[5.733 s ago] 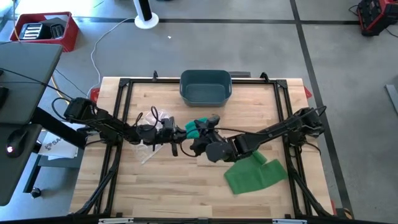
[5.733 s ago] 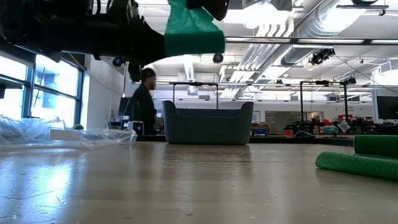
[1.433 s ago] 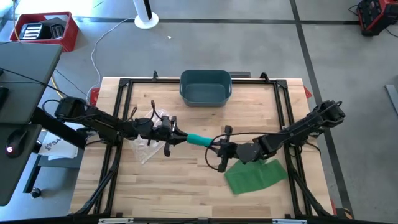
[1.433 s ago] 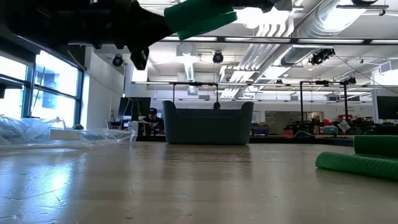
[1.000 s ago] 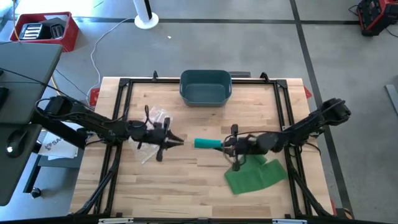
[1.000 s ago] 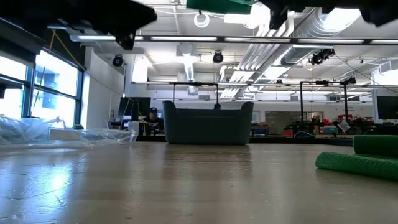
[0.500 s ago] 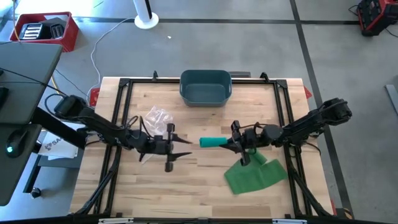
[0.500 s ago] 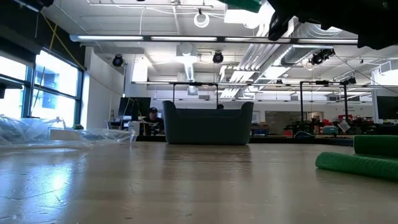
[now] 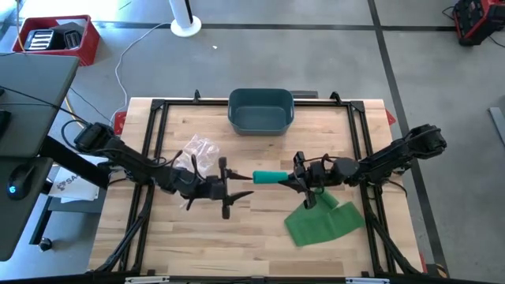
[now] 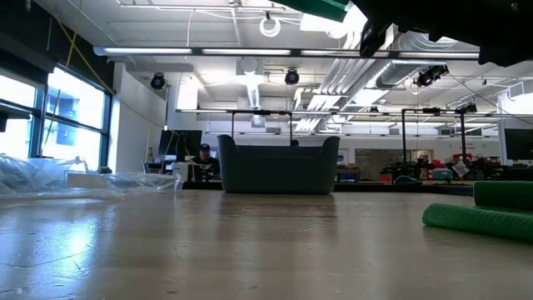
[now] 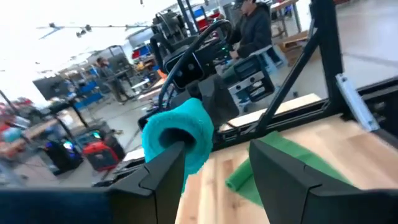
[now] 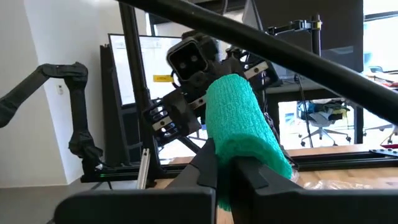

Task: Roll bandage
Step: Roll the blue bandage

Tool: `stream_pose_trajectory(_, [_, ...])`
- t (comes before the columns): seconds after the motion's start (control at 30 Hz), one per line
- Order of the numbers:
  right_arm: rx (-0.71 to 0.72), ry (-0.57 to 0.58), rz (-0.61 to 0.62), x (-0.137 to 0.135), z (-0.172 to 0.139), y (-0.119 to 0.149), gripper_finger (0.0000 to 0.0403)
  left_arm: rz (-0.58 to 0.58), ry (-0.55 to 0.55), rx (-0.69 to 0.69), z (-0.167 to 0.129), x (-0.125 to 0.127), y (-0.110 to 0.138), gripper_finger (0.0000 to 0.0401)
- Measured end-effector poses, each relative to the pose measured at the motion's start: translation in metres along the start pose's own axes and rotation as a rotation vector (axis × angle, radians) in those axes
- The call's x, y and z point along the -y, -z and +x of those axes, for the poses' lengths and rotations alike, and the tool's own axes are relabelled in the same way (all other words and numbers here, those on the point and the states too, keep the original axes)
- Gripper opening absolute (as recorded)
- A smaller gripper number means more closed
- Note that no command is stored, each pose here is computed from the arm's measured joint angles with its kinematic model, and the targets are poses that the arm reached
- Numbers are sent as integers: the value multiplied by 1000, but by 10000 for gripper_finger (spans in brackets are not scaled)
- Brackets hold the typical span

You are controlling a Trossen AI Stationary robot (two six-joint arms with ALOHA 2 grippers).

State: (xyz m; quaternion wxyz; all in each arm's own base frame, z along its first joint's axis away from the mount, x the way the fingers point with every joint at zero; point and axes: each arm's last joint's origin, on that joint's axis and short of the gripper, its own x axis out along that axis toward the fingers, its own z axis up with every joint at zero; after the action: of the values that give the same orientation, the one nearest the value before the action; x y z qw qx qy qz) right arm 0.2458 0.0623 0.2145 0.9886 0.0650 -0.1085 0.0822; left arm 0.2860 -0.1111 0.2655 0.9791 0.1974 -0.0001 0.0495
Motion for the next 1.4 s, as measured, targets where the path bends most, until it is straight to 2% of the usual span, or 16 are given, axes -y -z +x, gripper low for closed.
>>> stream_pose_trajectory(0.2, [-2,-1,37,0,0,0,4,136,6,2,-3,4,-2,174])
stream_pose_trajectory(0.37, [-3,-1,41,0,0,0,4,158,-3,-2,-1,2,-1,174])
stream_pose_trajectory(1.03, [-8,24,28,0,2,0,4,-65,19,-6,9,-16,8,174])
stream_pose_trajectory(1.4, [-171,52,-105,-6,33,-11,4,-107,10,-44,11,-19,13,174])
